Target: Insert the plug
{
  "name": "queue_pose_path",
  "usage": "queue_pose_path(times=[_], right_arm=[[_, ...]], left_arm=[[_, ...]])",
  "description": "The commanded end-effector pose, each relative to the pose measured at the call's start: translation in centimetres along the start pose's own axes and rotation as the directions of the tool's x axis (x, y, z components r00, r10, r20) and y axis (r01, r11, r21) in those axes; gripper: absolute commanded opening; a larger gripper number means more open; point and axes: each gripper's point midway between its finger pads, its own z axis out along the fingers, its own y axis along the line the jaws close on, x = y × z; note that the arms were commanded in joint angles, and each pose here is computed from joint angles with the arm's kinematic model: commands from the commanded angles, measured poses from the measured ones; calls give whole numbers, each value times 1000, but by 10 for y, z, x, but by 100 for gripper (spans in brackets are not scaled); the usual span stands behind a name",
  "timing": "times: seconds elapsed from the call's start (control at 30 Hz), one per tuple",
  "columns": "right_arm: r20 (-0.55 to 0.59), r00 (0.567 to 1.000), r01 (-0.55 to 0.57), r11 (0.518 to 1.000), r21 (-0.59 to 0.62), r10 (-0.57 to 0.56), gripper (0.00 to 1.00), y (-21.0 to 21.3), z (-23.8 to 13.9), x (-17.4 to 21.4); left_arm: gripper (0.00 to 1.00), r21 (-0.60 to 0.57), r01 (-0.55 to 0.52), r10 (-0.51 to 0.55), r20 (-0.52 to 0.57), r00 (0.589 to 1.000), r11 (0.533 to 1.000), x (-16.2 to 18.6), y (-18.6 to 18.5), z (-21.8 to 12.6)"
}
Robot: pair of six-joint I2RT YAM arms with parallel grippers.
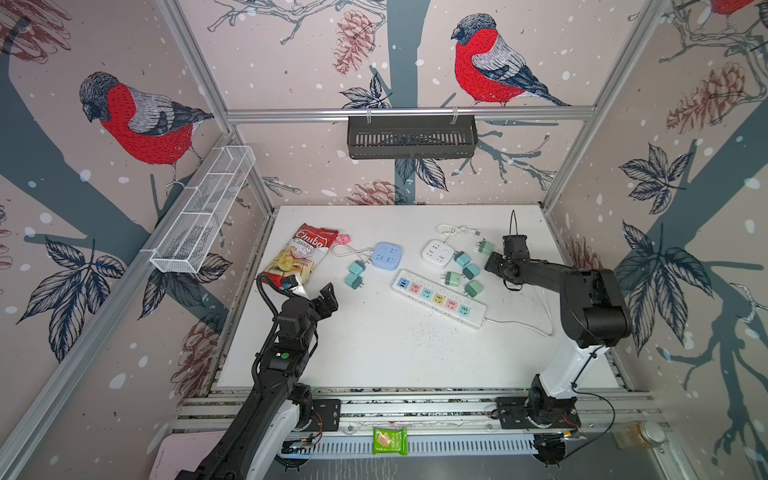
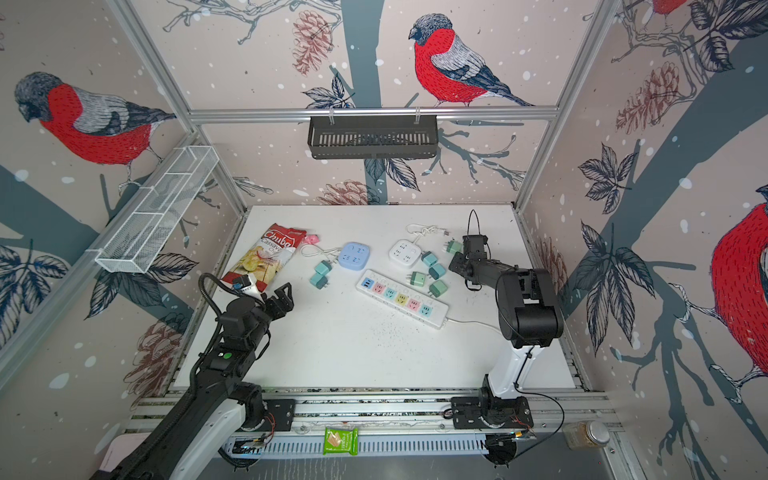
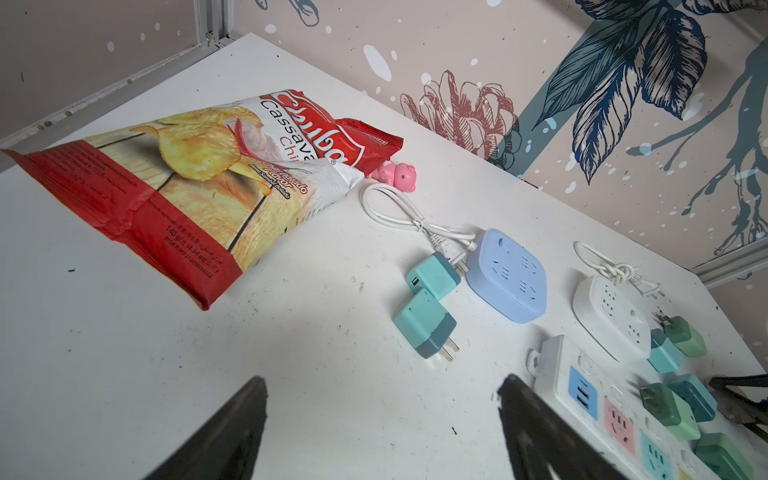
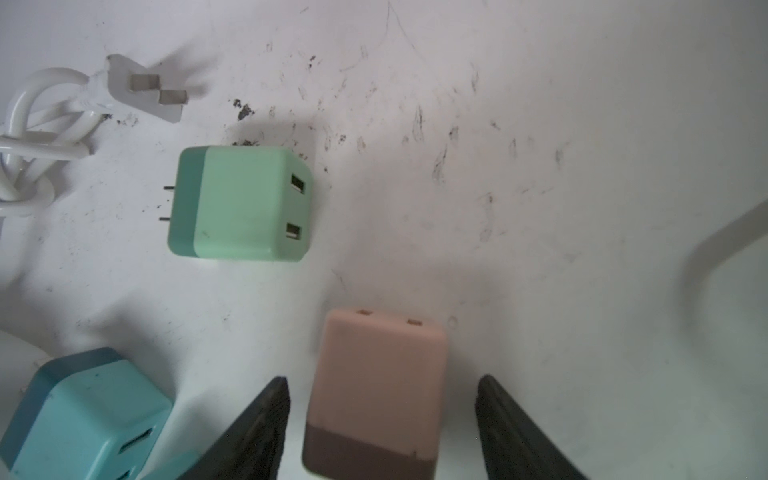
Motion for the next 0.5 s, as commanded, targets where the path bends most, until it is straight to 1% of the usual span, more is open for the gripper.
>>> queue_pose_path(times=[0.0, 0.07, 0.17, 0.2, 0.27, 0.37, 0.4, 0.47], right_arm=[[-25, 1000, 9, 1000, -8, -9, 77, 0, -2, 8], [-24, 1000, 10, 1000, -13, -10, 77, 2, -1, 7], [-33, 999, 10, 1000, -4, -10, 77, 2, 3, 7], [-27, 1000, 9, 1000, -2, -9, 78, 1, 1, 6], [-2, 1000, 1, 1000, -4, -1, 80, -1, -4, 5], [64, 998, -13, 1000, -9, 13, 84, -3, -19, 1], [81, 997, -12, 1000, -8, 13, 87, -4, -23, 1], [91, 996, -5, 1000, -12, 6, 88, -2, -25, 2]], left_arm=[[88, 28, 1, -2, 32, 999, 1000, -8, -7, 1], [88, 58, -4, 2, 28, 1000, 998, -9, -12, 2], [86, 186, -32, 35, -14, 999, 982, -3, -44, 5], [85, 211, -42, 50, -31, 998, 976, -2, -56, 6], [83, 234, -105, 119, -47, 992, 967, 0, -85, 7], [84, 228, -219, 229, -21, 973, 949, 1, -130, 6], [85, 256, -239, 252, -18, 968, 937, 1, -147, 6], [85, 334, -251, 280, -42, 959, 909, 8, -178, 12]])
